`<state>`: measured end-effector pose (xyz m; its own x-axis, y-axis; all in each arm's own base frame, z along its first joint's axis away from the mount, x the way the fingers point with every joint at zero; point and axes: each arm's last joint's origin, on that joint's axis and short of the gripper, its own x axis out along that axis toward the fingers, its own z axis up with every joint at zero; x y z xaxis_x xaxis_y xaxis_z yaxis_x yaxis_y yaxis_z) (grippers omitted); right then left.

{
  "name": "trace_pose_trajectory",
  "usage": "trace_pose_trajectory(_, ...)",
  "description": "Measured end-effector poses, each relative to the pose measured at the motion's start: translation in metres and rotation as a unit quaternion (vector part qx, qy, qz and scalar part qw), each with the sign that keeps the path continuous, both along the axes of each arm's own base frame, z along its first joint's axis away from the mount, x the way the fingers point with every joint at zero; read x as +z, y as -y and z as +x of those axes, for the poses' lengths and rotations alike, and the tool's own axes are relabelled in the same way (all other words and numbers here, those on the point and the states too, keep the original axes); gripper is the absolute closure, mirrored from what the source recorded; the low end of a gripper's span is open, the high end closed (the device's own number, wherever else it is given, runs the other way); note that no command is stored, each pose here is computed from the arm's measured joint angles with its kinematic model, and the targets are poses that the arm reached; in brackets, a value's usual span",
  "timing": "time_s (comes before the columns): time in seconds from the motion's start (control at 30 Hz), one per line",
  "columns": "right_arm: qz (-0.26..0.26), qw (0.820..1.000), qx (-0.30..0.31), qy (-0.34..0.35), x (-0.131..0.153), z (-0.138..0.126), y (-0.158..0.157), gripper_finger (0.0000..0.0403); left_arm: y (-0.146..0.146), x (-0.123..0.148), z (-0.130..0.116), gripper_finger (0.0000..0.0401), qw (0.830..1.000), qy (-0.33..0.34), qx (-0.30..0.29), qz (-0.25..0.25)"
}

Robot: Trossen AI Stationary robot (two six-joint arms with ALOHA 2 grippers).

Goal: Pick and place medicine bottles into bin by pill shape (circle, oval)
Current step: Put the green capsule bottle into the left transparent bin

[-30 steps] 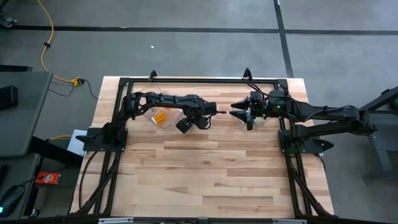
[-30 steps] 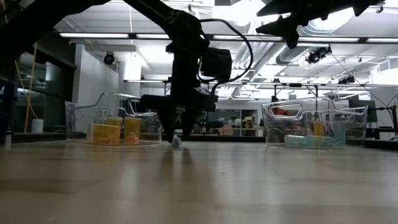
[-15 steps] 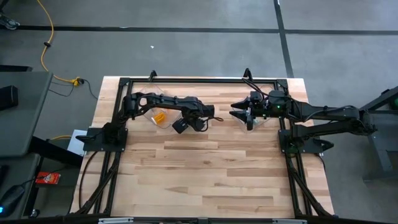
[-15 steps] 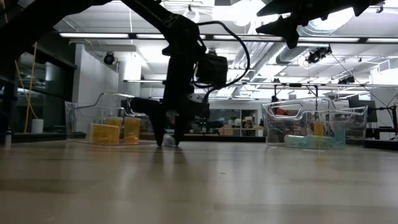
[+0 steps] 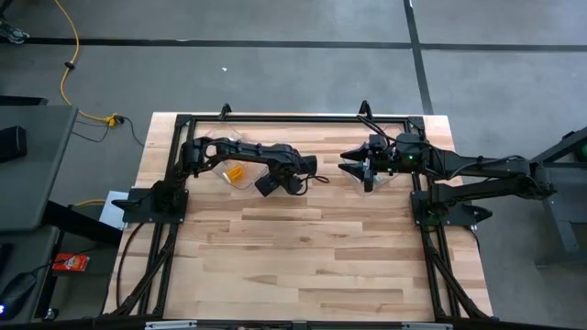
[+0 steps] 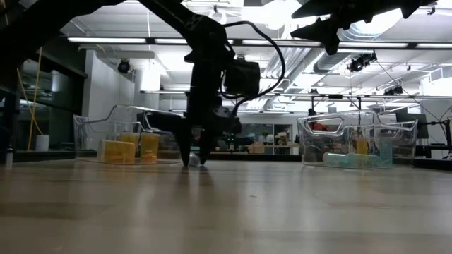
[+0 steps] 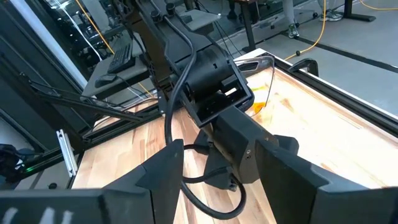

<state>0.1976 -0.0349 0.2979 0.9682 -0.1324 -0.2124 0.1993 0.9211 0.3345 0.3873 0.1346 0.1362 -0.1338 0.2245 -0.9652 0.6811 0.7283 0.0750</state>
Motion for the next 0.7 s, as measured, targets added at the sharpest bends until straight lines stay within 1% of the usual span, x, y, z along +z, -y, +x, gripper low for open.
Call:
trace_pose_trajectory(0.23,0.0,1.0,0.0,0.0,0.0,0.0,0.0,0.021,0.004,0.0,0.003,0.0298,1.0,0.004,-0.006,0.011)
trace_pose_trajectory(0.37,0.0,1.0,0.0,0.0,0.0,0.0,0.0,0.021,0.009,0.0,0.005,0.0321,1.0,0.002,-0.013,0.017)
trace_pose_trajectory(0.5,0.0,1.0,0.0,0.0,0.0,0.0,0.0,0.021,0.011,0.005,0.012,0.0323,0.999,0.021,-0.003,0.03)
trace_pose_trajectory(0.7,-0.002,1.0,0.001,0.0,0.0,0.0,0.0,0.021,0.007,0.035,0.026,0.0311,0.992,0.086,0.084,0.044)
